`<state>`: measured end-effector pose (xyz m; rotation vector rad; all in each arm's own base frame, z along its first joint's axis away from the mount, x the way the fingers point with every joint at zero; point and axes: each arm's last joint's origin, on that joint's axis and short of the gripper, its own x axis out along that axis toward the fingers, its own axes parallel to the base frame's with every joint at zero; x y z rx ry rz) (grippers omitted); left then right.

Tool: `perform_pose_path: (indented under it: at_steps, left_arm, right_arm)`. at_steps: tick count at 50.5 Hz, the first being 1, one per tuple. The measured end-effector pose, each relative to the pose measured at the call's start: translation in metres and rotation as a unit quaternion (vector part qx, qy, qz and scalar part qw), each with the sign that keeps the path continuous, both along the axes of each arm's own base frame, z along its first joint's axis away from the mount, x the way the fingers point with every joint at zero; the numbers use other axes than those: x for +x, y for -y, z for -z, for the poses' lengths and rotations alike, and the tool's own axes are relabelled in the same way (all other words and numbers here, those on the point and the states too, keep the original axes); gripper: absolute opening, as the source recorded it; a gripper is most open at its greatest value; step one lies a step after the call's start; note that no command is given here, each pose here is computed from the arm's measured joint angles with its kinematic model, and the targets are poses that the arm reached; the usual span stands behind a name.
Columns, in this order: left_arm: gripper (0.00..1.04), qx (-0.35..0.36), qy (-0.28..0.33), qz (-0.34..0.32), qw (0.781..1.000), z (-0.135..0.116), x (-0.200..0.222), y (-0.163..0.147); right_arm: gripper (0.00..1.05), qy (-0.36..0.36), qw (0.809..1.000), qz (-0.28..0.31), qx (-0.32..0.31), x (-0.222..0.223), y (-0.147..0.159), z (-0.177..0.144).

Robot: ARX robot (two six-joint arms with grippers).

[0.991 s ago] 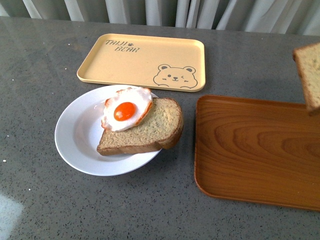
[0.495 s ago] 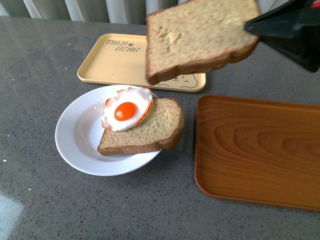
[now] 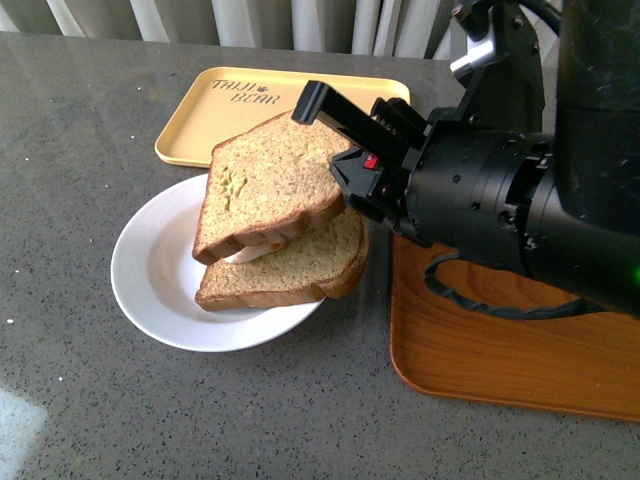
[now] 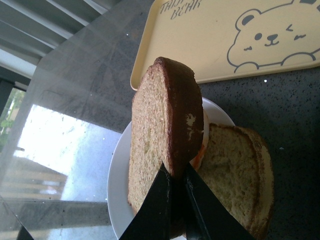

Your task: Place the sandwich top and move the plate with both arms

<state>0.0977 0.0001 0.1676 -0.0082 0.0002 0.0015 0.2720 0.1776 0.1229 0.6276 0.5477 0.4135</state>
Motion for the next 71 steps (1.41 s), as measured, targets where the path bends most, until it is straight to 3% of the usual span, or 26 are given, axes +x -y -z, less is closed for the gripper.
perform_pose_path:
  at_steps: [15, 47, 59, 69, 71]
  left_arm:
    - [0.96, 0.000, 0.000, 0.000, 1.000, 0.000, 0.000, 0.000]
    - [0.96, 0.000, 0.000, 0.000, 1.000, 0.000, 0.000, 0.000]
    - [0.96, 0.000, 0.000, 0.000, 1.000, 0.000, 0.000, 0.000]
    - [0.96, 0.000, 0.000, 0.000, 1.000, 0.000, 0.000, 0.000]
    - [0.96, 0.000, 0.000, 0.000, 1.000, 0.000, 0.000, 0.000]
  right_arm:
    - [0.02, 0.005, 1.000, 0.009, -0.011, -0.008, -0.017, 0.013]
    - [0.02, -0.010, 0.998, 0.040, -0.042, -0.014, -0.019, 0.037]
    - [0.51, -0.011, 0.998, 0.044, -0.043, -0.016, -0.013, 0.035]
    - [0.94, 0.000, 0.998, 0.062, -0.032, -0.021, 0.010, 0.012]
    - [0.97, 0.001, 0.997, 0.065, -0.032, -0.022, 0.015, 0.008]
